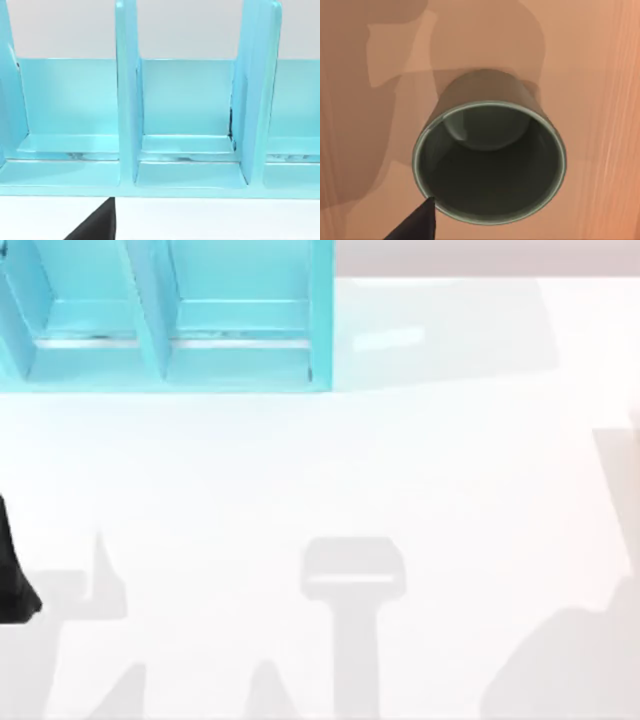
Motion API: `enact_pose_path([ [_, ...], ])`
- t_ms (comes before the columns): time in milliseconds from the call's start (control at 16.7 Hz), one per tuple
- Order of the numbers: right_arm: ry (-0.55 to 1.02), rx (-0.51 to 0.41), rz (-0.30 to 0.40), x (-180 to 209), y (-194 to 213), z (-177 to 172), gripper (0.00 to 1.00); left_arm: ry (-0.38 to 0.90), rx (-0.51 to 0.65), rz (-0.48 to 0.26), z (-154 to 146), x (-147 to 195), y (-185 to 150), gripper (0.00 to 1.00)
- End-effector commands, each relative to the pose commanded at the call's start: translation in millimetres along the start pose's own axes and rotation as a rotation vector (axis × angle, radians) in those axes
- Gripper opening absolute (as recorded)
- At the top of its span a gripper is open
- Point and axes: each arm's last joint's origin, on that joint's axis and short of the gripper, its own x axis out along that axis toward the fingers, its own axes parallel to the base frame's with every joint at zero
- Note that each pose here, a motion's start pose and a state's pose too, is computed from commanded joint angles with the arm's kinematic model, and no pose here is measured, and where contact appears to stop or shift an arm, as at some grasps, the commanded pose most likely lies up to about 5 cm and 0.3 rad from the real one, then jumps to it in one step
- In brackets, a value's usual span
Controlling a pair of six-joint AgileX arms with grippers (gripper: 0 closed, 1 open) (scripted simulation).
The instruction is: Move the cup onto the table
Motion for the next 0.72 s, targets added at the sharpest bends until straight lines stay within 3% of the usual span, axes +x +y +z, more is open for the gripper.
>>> enact_pose_path([
  [360, -0.001, 0.000, -0.001, 57.8, 0.7, -2.2, 1.00, 0.000, 0.000, 0.000, 0.0, 0.0, 0.0, 1.00],
  [660, -0.001, 0.000, -0.001, 64.3, 1.3, -3.4, 1.00, 0.000, 0.000, 0.000, 0.0, 0.0, 0.0, 1.00],
  [720, -0.001, 0.000, -0.001, 64.3, 1.3, -3.4, 0.92, 0.000, 0.000, 0.000, 0.0, 0.0, 0.0, 1.00],
])
